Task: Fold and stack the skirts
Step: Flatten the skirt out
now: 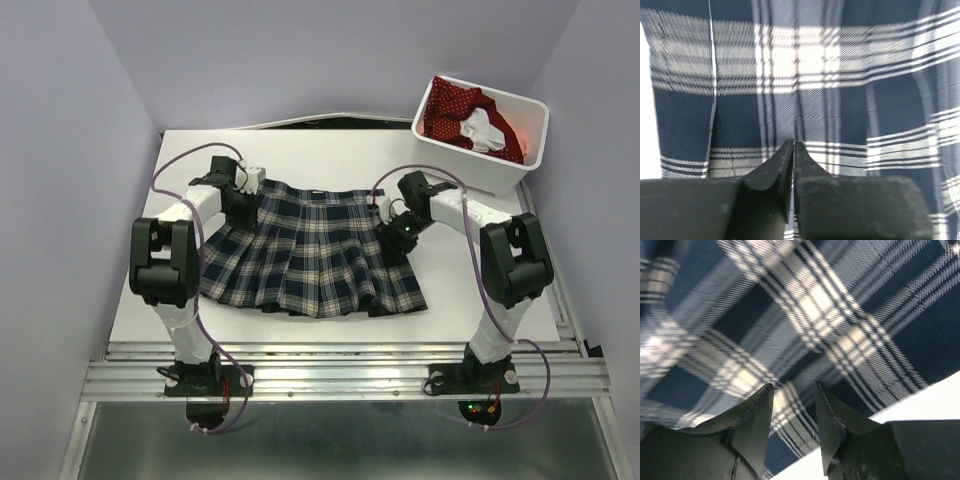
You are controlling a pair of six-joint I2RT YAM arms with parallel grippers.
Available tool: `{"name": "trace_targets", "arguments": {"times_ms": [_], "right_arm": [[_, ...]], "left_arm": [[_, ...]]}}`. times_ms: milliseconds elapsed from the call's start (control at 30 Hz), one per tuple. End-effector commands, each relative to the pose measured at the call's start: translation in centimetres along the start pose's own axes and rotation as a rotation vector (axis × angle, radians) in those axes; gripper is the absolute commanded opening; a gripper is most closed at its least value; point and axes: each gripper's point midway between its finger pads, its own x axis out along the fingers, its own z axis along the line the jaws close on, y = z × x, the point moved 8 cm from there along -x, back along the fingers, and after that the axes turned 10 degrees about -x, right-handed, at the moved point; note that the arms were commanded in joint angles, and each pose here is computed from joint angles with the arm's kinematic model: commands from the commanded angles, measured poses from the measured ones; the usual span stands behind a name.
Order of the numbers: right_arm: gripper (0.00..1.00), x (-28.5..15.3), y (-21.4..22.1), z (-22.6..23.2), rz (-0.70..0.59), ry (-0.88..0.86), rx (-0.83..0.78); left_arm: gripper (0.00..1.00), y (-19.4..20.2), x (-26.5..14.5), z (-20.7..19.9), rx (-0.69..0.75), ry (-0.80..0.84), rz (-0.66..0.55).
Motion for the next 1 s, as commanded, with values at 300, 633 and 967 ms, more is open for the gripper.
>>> {"name": "trace_targets", "arguments": {"times_ms": [300,633,967], "right_arm": [[0.45,-6.4,-5.4,3.5,-0.278,-0.041,-0.007],[0.41,-0.8,-1.3,3.2,-0.16,-0.185,0.152],[0.41,2.4,1.2,3.5,-0.086,-0.286,0.266]], "left_arm": [[0.65,3.2,-10.8,-15.6,0.686,0.294,-0.423],[0.41,11.4,-5.1,-23.4,0.897,0.509,-0.153],[0.37,11.9,0.8,-30.7,0.993,0.512,-0.133]]}}
